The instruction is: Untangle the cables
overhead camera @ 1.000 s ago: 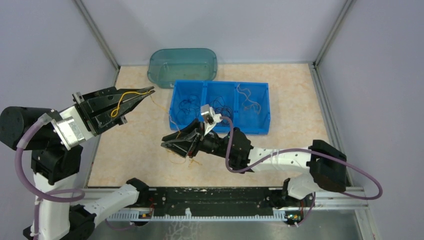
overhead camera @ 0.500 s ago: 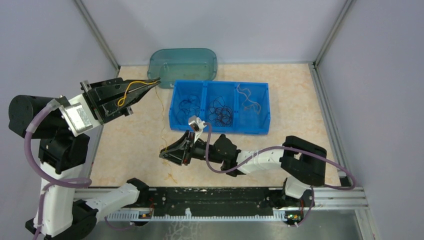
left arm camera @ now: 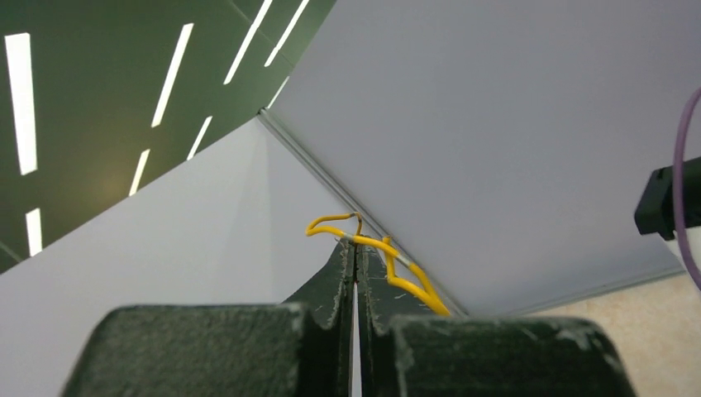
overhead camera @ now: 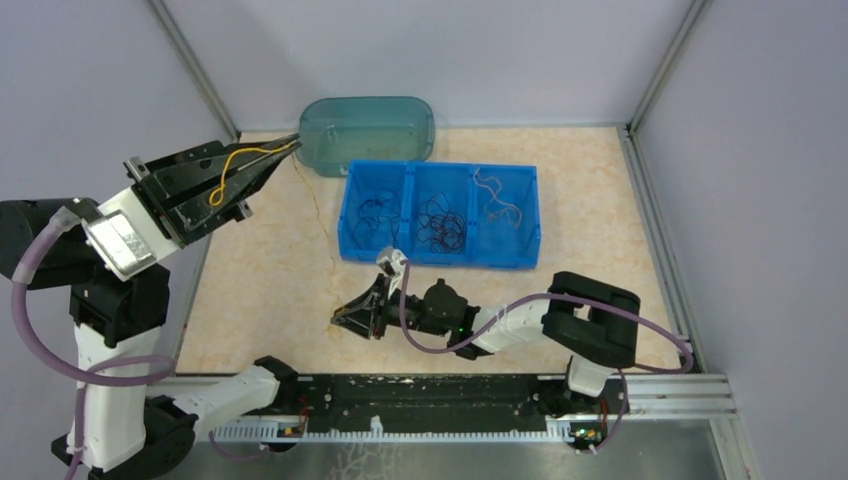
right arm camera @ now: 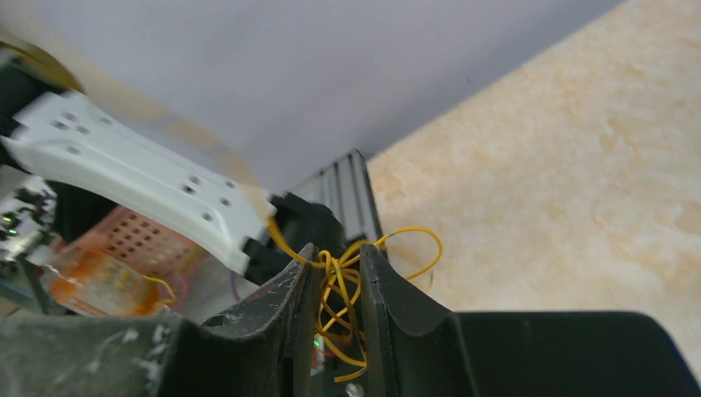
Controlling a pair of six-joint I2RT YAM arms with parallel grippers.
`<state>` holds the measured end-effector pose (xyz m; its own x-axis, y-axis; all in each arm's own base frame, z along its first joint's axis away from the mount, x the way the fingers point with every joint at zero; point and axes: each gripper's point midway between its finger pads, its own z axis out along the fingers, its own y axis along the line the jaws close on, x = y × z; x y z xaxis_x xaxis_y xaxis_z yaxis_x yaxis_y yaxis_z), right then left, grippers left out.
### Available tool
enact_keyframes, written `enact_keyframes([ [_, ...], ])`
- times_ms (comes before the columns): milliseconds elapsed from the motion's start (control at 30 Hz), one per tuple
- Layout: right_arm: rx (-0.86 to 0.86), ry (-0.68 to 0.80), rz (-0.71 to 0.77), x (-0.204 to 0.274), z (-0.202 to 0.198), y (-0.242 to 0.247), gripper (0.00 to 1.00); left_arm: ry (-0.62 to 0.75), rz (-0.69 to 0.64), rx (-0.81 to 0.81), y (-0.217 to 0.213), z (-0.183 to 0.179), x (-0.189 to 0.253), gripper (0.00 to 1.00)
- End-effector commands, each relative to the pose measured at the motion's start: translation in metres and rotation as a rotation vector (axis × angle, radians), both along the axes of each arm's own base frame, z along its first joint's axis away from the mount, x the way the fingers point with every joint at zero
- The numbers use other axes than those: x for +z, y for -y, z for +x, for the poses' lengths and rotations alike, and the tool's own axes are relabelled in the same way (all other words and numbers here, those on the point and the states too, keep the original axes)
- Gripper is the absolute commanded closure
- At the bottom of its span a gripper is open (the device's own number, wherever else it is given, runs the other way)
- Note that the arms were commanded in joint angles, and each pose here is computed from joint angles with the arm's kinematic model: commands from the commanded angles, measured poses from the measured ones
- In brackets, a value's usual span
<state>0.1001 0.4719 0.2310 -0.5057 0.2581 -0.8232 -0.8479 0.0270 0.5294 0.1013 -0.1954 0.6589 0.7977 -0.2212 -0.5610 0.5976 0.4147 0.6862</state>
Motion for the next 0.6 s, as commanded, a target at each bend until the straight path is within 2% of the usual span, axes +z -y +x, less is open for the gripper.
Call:
enact_keyframes([
  [0, -0.060, 0.022, -0.109, -0.044, 0.008, 0.000, 0.75, 0.093, -0.087, 0.045, -0.012, -0.006, 0.030, 0.96],
  [167, -0.128, 0.036, -0.198, -0.075, 0.018, 0.012, 0.72, 0.160, -0.169, 0.101, -0.024, -0.006, 0.047, 0.95],
  [567, -0.322, 0.034, -0.345, -0.139, 0.042, 0.060, 0.65, 0.476, -0.460, 0.380, -0.080, -0.019, 0.110, 0.97],
])
